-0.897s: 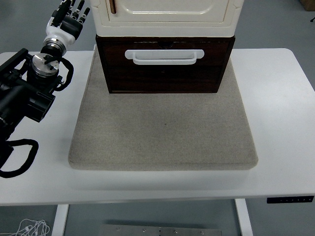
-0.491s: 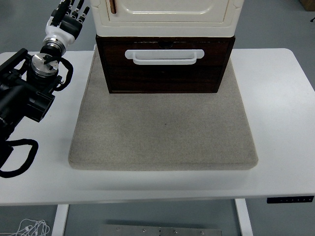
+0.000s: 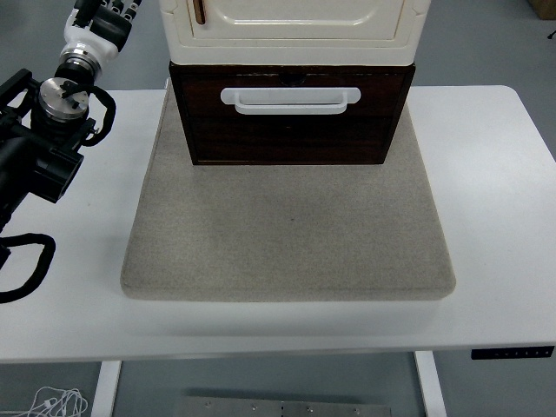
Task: Open the drawer under the combination cabinet
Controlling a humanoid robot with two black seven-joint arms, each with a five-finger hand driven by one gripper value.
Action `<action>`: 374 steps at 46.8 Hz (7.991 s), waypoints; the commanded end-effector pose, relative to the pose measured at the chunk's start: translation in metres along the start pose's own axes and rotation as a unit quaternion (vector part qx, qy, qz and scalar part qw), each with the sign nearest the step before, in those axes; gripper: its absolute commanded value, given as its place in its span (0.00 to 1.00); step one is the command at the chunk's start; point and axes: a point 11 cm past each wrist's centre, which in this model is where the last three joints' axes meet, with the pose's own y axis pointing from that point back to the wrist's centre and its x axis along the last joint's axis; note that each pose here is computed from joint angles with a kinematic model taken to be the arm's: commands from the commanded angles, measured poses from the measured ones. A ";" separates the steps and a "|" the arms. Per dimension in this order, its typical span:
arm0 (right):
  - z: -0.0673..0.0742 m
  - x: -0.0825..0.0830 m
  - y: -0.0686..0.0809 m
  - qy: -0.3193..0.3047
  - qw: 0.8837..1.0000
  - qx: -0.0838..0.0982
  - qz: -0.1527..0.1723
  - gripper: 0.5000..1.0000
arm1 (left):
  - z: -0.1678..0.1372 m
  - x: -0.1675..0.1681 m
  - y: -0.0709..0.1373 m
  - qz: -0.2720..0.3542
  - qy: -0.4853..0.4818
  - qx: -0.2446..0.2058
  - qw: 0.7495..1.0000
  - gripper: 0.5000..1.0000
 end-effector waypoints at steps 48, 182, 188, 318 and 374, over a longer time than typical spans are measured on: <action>0.000 0.000 0.000 0.001 1.000 0.000 0.001 0.86 | 0.164 -0.250 0.015 -0.237 -0.233 -0.112 0.936 1.00; 0.000 0.000 0.000 0.000 1.000 0.000 0.001 0.86 | -0.125 -0.185 0.111 -0.273 -0.776 0.348 0.449 1.00; 0.000 0.000 0.000 -0.001 1.000 0.000 0.000 0.86 | -0.131 -0.186 0.110 -0.275 -0.777 0.349 0.446 1.00; -0.001 0.000 0.000 0.000 1.000 0.001 0.000 0.86 | -0.128 -0.208 0.145 -0.394 -0.730 0.432 0.353 1.00; -0.001 0.000 0.000 0.000 1.000 0.001 0.001 0.86 | -0.044 -0.381 0.130 -0.510 -0.507 0.140 0.681 1.00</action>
